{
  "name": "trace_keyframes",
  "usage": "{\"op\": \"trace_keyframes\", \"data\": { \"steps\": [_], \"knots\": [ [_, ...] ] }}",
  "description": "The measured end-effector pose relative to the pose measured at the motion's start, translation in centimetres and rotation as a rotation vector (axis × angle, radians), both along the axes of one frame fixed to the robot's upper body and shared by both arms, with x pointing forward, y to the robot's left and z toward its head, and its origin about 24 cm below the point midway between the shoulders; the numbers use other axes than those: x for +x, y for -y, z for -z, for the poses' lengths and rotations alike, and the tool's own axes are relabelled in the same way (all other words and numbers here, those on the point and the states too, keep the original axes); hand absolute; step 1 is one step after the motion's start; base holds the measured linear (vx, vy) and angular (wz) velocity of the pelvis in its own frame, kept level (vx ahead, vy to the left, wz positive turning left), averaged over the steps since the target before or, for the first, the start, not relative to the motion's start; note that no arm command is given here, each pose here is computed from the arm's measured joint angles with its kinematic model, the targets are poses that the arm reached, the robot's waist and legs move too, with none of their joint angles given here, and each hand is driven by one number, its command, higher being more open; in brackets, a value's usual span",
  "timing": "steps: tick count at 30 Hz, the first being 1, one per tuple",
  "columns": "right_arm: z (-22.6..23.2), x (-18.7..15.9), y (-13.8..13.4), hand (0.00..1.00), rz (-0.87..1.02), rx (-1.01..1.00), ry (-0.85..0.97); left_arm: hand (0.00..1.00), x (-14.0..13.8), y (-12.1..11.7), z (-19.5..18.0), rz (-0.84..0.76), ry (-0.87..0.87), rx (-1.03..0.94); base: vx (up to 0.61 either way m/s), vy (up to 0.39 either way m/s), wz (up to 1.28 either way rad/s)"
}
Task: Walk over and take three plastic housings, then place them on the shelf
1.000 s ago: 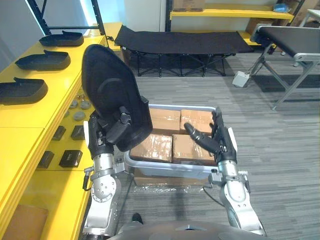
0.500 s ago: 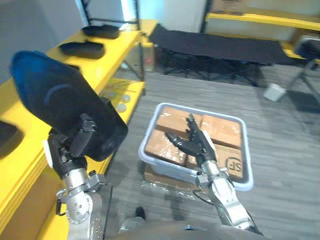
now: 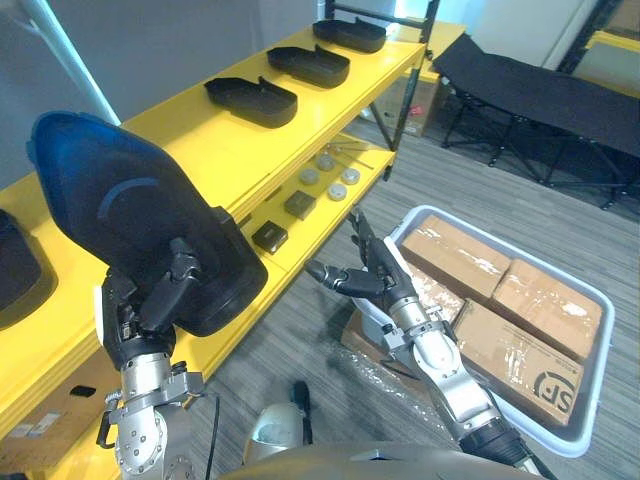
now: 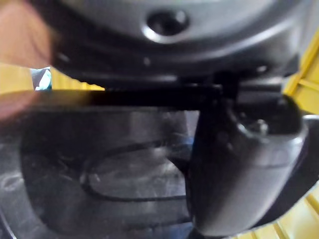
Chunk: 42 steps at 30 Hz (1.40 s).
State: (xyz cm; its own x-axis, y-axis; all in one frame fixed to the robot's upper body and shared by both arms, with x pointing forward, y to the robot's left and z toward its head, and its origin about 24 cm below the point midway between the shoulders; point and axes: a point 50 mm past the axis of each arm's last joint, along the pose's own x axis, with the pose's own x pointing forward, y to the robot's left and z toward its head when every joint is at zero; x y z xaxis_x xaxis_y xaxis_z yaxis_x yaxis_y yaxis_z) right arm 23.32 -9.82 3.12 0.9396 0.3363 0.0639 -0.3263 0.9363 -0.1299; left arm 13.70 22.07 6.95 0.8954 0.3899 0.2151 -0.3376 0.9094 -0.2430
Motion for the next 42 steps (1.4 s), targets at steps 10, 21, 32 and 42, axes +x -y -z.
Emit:
{"op": "trace_keyframes", "data": {
  "steps": [10,21,32,42],
  "knots": [
    [-0.8,1.0,1.1,1.0,0.096,-0.006,0.047,0.0,1.3,1.6,-1.0,0.191,0.077,0.021,-0.05,-0.028,0.73],
    [-1.0,-0.2,2.7,1.0,0.113,0.029,0.103,0.0,0.6,1.6,-0.9,0.261,0.092,0.044,-0.04,0.004,0.2],
    [-5.7,2.0,3.2,1.0,0.196,0.09,0.377,0.0,3.3,-0.4,-3.6,0.126,0.192,0.158,0.29,0.09,0.52],
    [-17.8,1.5,5.5,1.0,0.159,0.187,0.973,0.0,2.6,-2.0,-2.0,0.065,0.125,0.149,0.24,-0.196,0.87]
  ]
}}
